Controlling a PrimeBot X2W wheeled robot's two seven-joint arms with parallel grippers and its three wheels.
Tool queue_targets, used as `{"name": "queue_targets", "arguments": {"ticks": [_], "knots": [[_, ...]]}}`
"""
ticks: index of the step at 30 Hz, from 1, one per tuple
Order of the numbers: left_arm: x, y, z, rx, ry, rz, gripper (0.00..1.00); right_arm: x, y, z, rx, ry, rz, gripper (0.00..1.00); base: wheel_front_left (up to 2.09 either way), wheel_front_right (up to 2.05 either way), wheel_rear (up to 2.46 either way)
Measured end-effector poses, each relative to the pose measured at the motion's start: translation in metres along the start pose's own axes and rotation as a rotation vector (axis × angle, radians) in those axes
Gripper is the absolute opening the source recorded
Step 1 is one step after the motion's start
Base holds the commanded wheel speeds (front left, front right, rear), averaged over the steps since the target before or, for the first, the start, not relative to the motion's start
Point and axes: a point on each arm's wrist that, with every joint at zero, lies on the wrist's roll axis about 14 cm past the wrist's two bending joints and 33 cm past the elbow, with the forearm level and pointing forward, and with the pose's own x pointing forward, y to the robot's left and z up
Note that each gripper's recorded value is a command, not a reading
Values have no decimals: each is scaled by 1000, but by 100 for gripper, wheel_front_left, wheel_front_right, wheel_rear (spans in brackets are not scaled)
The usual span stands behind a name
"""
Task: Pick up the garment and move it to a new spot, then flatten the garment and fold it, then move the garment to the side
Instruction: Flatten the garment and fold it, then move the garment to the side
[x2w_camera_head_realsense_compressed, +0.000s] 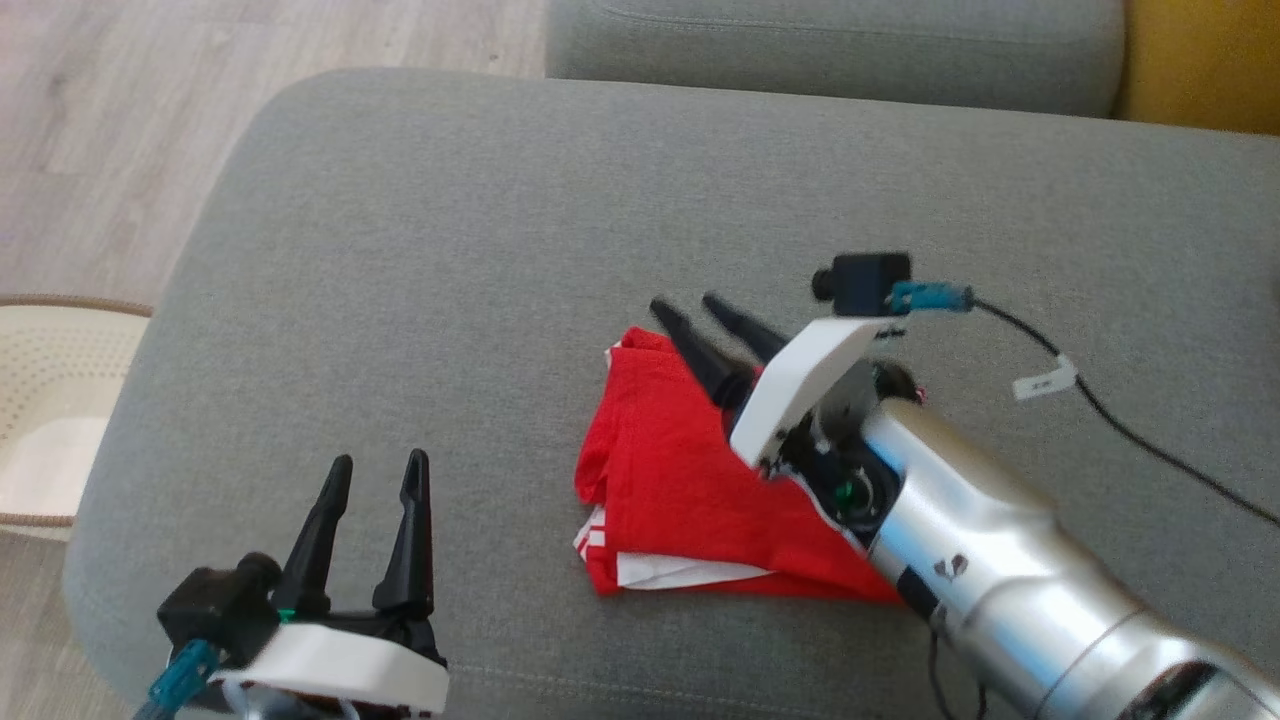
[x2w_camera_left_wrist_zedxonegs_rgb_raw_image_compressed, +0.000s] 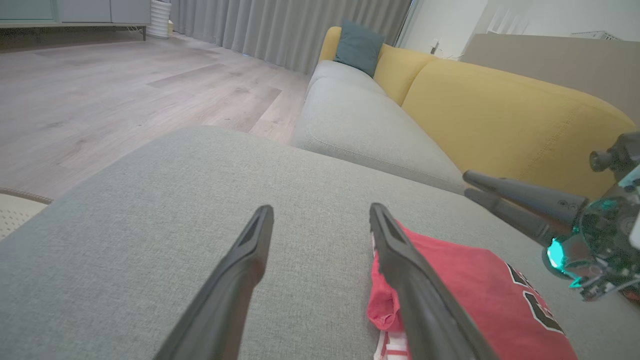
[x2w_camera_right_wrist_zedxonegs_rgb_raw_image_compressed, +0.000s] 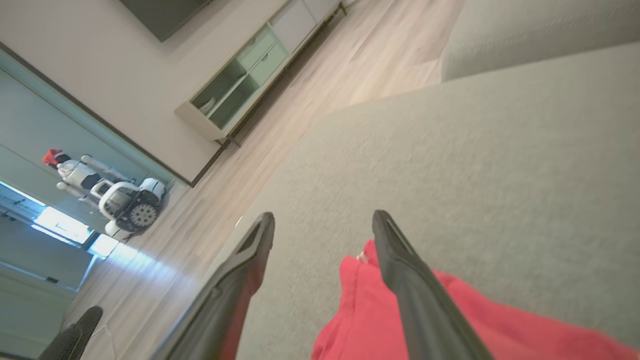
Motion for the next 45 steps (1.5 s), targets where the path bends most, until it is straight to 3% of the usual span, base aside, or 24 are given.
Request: {"name": "queue_targets", "arguments": {"ticks": [6,14,19,22,26,31,45], "knots": [[7,-9,-5,-5,15,-28,100,-9,-30,48,-99,-184,-93,100,0,0,0],[17,-22,-4,5,5,-68,100,-44,-74,85,-210,-358,-235,100,0,0,0],[20,-30,-2,24,-9,-86,100,-94,-110,105,-258,-476,-362,100,0,0,0],[20,-33,-2,36,-13,-90,100,-126,-121,98,-273,-535,-429,100,0,0,0],[20,-39,-1,47,-26,-89,100,-163,-123,52,-269,-551,-523,100,0,0,0],[14,-35,-3,67,-25,-74,100,-187,-113,35,-298,-577,-565,100,0,0,0],[7,-33,-14,104,-6,-82,100,-208,-104,21,-277,-600,-589,100,0,0,0]]}}
